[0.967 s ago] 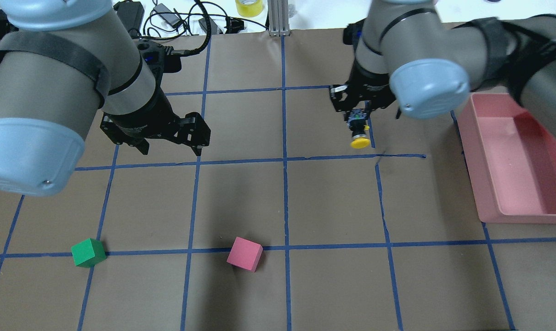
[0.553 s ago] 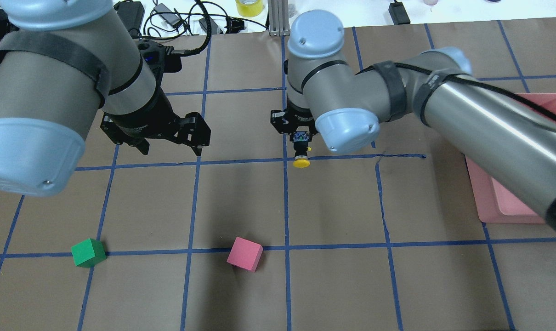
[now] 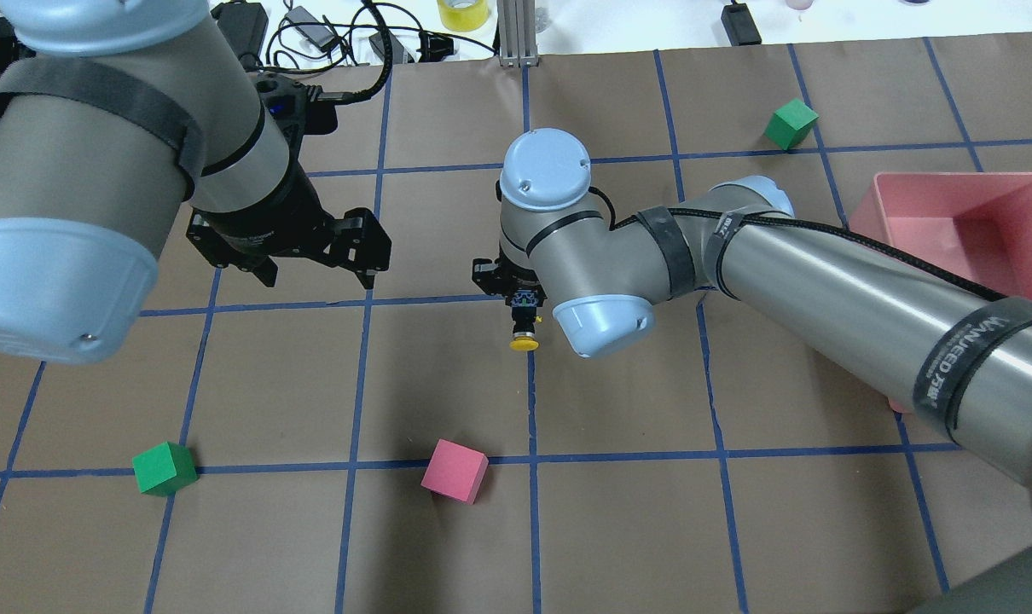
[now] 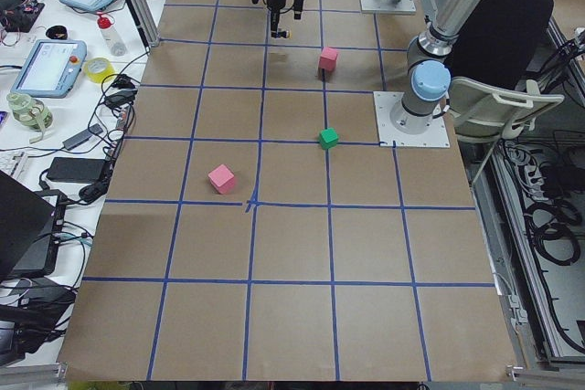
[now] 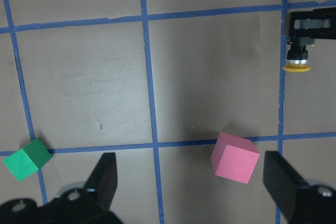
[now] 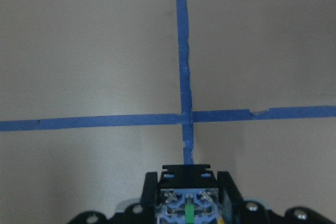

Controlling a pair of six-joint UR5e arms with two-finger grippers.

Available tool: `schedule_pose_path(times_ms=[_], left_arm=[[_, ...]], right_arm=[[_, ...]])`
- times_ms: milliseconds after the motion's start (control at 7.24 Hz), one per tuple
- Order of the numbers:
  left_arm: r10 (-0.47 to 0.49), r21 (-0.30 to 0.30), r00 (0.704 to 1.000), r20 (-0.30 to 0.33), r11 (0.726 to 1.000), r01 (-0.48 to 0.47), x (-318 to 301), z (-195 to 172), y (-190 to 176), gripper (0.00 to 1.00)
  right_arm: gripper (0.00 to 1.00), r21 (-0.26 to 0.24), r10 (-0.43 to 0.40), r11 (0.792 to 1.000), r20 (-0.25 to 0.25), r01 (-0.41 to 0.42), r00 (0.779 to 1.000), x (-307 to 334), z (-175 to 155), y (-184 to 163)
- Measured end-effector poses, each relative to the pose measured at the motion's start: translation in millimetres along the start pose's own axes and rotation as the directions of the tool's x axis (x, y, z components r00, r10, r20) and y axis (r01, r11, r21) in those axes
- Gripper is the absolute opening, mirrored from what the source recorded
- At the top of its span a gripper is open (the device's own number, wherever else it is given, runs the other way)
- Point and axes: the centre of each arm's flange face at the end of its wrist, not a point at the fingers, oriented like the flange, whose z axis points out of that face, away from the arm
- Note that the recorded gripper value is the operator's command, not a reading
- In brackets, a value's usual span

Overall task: Align button upright
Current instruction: 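Lower the button switch onto the table and open the right gripper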

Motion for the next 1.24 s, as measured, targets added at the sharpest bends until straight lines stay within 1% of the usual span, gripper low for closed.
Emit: schedule_pose_path(times_ms=[276,553,691,829,967,1106,1244], left_arm=[[0.0,-0.001,1.0,0.0,1.0,0.0,0,0,0,1.0],[0.0,0.0,1.0,-0.001,1.0,0.0,0,0,0,1.0],[0.001,0.0,1.0,-0.001,1.0,-0.001,0,0,0,1.0],[0.003,0.001,1.0,0.0,1.0,-0.003,0,0,0,1.0],[0.005,0.001,1.0,0.0,1.0,-0.005,0,0,0,1.0],[0.006,0.001,1.0,0.0,1.0,-0.006,0,0,0,1.0],[0.007,0.001,1.0,0.0,1.0,-0.007,0,0,0,1.0]], right_arm=[[0.0,0.008,0.0,1.0,0.003,0.0,1.0,-7,13,4],[0.0,-0.003,-0.012,1.0,-0.008,0.012,1.0,-7,24,5],[0.02,-0.007,-0.029,1.0,-0.011,0.029,1.0,-7,27,5],[0.11,-0.011,-0.038,0.999,-0.013,0.038,0.999,-6,30,6],[0.38,-0.018,-0.042,0.999,-0.014,0.042,0.999,-5,32,8],[0.61,-0.026,-0.043,0.999,-0.013,0.043,0.999,-4,35,11],[0.92,-0.032,-0.043,0.999,-0.015,0.043,0.999,-3,37,13]])
